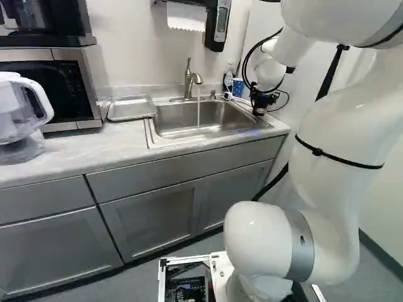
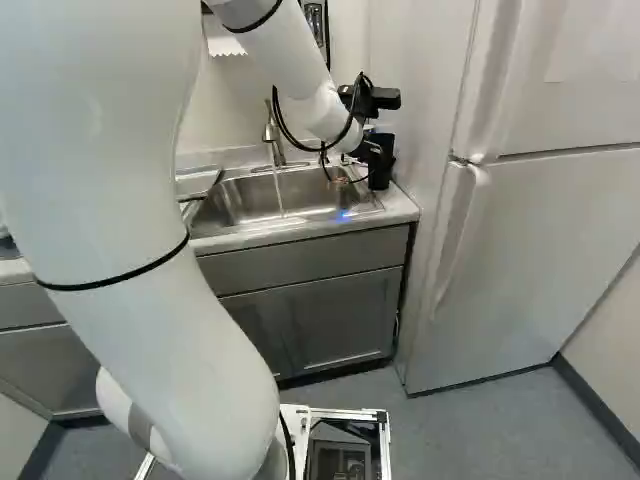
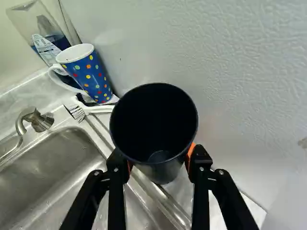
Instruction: Rinse the cup and place it in the tray
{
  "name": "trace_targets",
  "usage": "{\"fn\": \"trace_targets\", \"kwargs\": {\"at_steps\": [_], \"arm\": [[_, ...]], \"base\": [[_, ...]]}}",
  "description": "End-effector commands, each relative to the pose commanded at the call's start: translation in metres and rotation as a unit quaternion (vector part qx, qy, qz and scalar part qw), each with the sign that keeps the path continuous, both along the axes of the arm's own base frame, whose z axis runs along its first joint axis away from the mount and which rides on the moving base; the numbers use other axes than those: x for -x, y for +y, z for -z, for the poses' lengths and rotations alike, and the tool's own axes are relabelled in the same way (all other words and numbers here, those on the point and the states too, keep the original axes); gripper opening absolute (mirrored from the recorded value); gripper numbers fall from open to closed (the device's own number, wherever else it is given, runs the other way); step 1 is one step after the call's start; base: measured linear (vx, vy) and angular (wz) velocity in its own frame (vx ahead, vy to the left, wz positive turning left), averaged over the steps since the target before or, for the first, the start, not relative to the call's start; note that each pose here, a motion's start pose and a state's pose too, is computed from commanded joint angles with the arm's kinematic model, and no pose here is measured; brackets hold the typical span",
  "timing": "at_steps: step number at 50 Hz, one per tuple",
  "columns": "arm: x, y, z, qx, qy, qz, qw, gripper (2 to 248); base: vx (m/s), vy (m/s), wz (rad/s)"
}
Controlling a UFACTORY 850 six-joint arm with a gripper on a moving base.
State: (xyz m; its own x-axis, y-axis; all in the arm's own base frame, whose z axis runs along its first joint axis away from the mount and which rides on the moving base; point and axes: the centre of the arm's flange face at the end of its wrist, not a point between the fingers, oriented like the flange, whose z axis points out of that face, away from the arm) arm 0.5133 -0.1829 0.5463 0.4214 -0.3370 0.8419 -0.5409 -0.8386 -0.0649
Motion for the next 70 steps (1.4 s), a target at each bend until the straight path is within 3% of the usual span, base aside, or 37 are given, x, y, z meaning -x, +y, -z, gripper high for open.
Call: {"fn": "trace_targets", "kwargs": {"at_steps": [13, 39, 58, 70], "arm": [[0.000, 0.000, -0.002, 0.001, -0.002, 0.000, 1.0000, 123], [0.007, 0.004, -0.030, 0.009, -0.027, -0.002, 0.9996, 123], [0.014, 0.025, -0.052, 0.014, -0.047, -0.018, 0.9986, 123], [0.017, 0.044, -0.052, 0.013, -0.047, -0.035, 0.9982, 123]], "base": [[0.000, 0.000, 0.000], [0.000, 0.000, 0.000], [0.000, 0.000, 0.000], [0.000, 0.000, 0.000]]}}
